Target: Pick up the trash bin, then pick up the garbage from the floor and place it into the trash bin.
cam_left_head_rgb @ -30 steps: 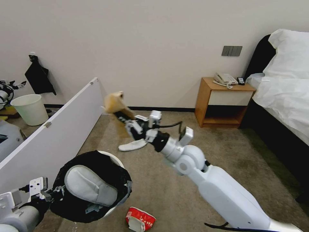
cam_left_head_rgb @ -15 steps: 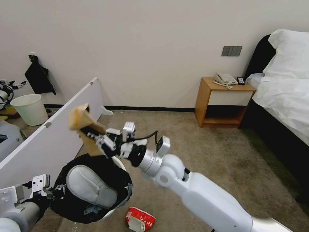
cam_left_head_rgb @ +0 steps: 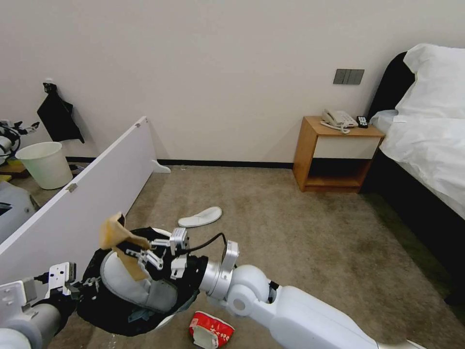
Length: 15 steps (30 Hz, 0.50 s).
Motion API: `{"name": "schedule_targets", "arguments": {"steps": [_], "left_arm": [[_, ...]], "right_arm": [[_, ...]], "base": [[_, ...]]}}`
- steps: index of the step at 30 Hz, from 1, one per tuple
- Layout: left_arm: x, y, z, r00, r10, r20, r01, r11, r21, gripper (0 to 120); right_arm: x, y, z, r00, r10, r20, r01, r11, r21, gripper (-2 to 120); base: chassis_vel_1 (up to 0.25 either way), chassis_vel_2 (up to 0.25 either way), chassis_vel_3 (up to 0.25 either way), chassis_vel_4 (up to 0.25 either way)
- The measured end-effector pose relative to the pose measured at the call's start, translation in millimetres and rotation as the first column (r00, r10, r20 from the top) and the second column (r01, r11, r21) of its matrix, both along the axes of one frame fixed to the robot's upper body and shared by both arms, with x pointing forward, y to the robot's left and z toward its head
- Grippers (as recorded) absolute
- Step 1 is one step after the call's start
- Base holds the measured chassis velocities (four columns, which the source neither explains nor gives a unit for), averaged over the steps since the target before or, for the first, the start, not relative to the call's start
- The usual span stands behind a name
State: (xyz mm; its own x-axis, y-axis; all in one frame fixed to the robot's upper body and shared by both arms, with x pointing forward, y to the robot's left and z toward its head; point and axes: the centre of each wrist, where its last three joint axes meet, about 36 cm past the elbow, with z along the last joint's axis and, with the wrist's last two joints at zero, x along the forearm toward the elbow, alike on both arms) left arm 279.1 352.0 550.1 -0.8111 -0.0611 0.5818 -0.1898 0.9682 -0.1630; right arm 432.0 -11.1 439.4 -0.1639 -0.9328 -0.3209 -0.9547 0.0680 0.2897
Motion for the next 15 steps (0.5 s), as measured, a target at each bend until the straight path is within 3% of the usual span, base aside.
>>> {"name": "schedule_targets", "arguments": {"steps": [8, 10, 15], "left_arm": [[-1.2, -1.0, 0.7, 1.000, -0.002, 0.001, 0.002, 1.000, -0.002, 3], [-1.7, -0.9, 1.1, 1.000, -0.002, 0.002, 0.002, 1.000, -0.004, 3], [-2.4, -1.6, 1.8, 1.000, -0.006, 0.001, 0.006, 1.000, -0.005, 3]], "right_arm": [[-3.4, 1.8, -13.7, 0.999, -0.038, -0.001, 0.038, 0.998, -0.054, 5], [-4.5, 0.2, -23.2, 0.998, -0.068, 0.006, 0.068, 0.993, -0.093, 19], [-3.8, -2.0, -31.0, 0.996, -0.090, 0.009, 0.091, 0.989, -0.120, 34]], "base": [[0.000, 0.000, 0.000, 0.000], [0.000, 0.000, 0.000, 0.000], [0.000, 0.000, 0.000, 0.000]]}}
